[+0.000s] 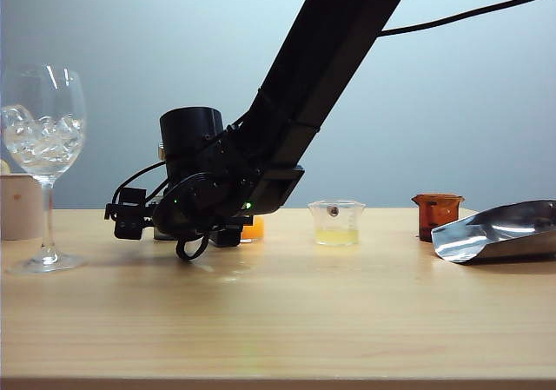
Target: Pick up the first measuring cup from the left, pour the coconut rum inside into the goblet, and finally put the measuring cup back in its original place.
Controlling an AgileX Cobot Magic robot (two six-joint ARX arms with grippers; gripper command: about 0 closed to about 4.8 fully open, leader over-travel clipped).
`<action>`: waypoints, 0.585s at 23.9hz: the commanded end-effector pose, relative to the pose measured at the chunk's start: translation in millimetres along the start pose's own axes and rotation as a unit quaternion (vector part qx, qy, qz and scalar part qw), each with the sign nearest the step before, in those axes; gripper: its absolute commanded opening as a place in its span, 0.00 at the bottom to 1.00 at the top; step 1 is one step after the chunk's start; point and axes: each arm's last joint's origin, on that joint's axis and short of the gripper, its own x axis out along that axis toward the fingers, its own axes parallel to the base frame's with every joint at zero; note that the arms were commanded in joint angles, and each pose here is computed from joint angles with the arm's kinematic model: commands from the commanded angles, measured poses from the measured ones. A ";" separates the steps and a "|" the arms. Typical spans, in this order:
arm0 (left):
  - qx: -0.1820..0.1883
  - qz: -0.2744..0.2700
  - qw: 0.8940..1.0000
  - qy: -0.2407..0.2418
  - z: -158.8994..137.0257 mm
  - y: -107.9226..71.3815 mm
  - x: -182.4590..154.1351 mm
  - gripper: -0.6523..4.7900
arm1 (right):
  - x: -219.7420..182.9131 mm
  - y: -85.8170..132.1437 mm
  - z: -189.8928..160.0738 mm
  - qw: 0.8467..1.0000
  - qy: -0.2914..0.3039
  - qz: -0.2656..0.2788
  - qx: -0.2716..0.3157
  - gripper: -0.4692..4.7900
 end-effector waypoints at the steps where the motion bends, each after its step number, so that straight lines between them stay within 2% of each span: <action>1: 0.000 -0.001 1.000 -0.009 2.6 0.3 -1.1 0.12 | -0.4 1.6 3.5 1.000 -0.006 0.002 0.004 1.00; 8: 0.000 -0.001 1.000 -0.009 2.6 0.2 -1.1 0.12 | 3.2 9.7 16.8 1.000 -0.004 0.004 0.002 1.00; 14: 0.000 -0.001 1.000 -0.009 2.6 0.2 -1.1 0.12 | 11.7 11.2 30.5 1.000 -0.014 -0.016 0.006 1.00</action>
